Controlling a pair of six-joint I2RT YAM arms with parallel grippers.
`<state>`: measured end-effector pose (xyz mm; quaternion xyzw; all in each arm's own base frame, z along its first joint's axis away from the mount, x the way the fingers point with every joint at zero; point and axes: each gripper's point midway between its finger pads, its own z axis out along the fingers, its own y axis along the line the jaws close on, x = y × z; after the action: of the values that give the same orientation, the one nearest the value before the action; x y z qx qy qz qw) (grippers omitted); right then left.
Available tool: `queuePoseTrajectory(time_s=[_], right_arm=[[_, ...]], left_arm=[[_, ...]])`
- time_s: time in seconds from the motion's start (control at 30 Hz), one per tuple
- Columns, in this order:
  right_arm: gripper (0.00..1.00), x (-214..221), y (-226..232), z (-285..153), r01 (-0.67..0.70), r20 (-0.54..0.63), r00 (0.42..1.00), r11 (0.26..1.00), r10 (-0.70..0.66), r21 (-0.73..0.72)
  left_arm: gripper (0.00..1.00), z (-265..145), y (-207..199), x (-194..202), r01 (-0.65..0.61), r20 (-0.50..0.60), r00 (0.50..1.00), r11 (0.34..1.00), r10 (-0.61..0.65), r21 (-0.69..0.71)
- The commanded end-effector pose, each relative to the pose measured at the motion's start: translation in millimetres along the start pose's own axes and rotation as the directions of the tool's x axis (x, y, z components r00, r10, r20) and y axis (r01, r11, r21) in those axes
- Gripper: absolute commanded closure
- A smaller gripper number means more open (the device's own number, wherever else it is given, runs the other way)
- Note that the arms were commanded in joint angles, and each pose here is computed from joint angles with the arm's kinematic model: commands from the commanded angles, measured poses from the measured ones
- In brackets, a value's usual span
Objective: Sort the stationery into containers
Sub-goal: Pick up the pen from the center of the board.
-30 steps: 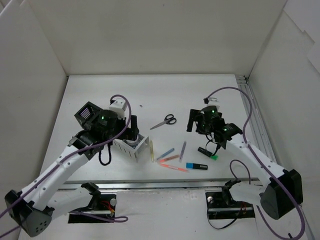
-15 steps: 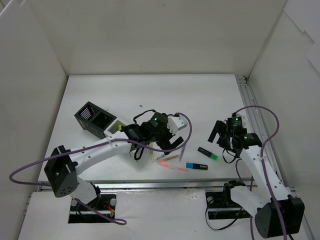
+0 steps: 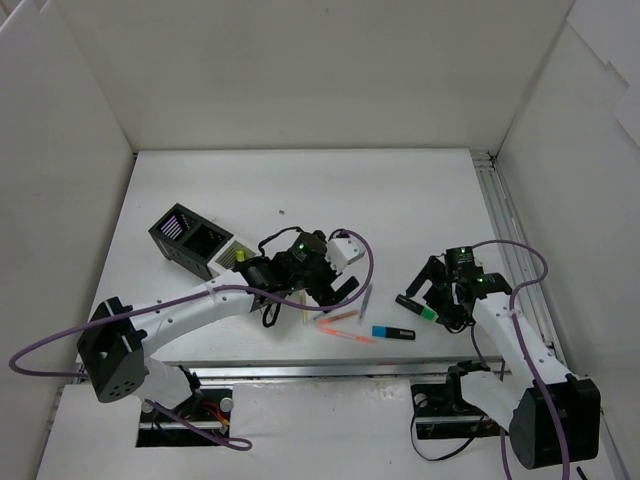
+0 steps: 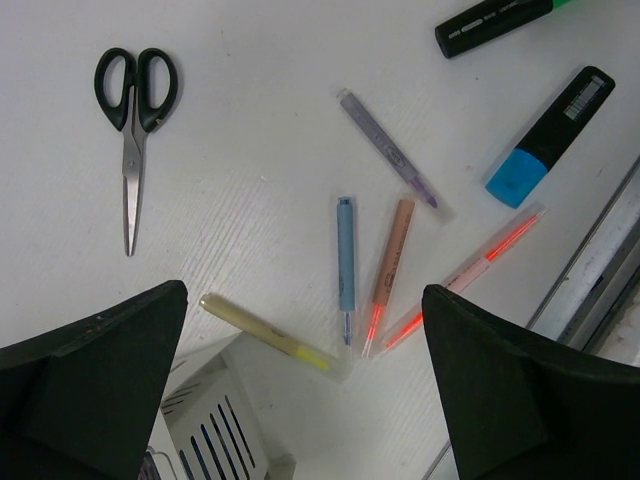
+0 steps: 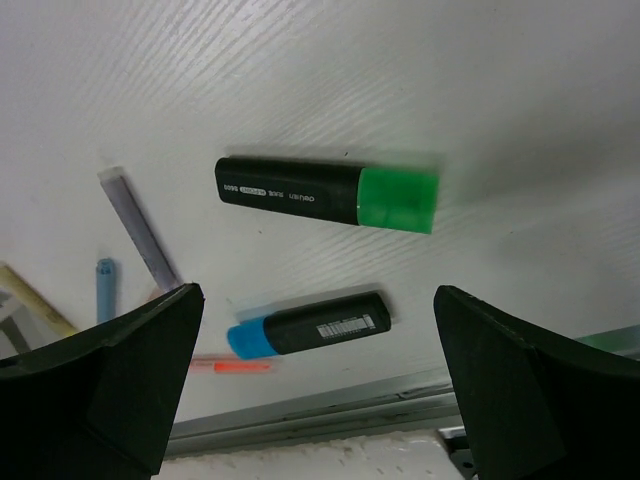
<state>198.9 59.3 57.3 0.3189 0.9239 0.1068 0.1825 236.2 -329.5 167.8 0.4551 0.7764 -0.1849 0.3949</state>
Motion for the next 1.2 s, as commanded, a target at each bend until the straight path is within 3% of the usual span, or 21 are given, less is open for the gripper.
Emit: queuePoseTrajectory(time_s=[0.0, 0.37, 0.6, 0.97, 1.07, 1.17], right_arm=[[0.02, -10.3, 17.0, 0.4, -0.144, 0.03, 0.989, 0.988, 0.145, -0.054], [0.02, -12.7, 17.5, 45.9, -0.252, -0.025, 0.967, 0.967, 0.253, 0.035], [0.06, -51.3, 14.7, 47.8, -0.27, 0.133, 0.957, 0.961, 0.259, 0.067], [0.49, -61.1, 14.6, 62.1, -0.136, 0.1, 0.988, 0.976, 0.12, 0.168], [0.69, -48.7, -2.3, 62.3, -0.073, 0.023, 0.997, 0.96, 0.069, 0.27], [0.78, -43.7, -8.6, 59.4, -0.008, -0.029, 0.999, 0.953, 0.017, 0.303]], left_arm=[[0.01, -18.2, 8.1, -32.4, 0.015, 0.137, 0.991, 0.999, -0.009, -0.04], [0.01, -36.6, 49.4, -22.1, 0.124, 0.172, 0.98, 0.984, -0.101, -0.129], [0.01, -42.3, 60.0, -16.1, 0.151, 0.186, 0.975, 0.979, -0.124, -0.138], [0.0, -46.6, 87.5, -3.2, 0.233, 0.175, 0.964, 0.955, -0.202, -0.182], [0.01, -54.2, 98.0, 4.2, 0.274, 0.172, 0.956, 0.934, -0.238, -0.23], [0.01, -62.6, 101.3, 10.4, 0.302, 0.195, 0.946, 0.92, -0.257, -0.251]])
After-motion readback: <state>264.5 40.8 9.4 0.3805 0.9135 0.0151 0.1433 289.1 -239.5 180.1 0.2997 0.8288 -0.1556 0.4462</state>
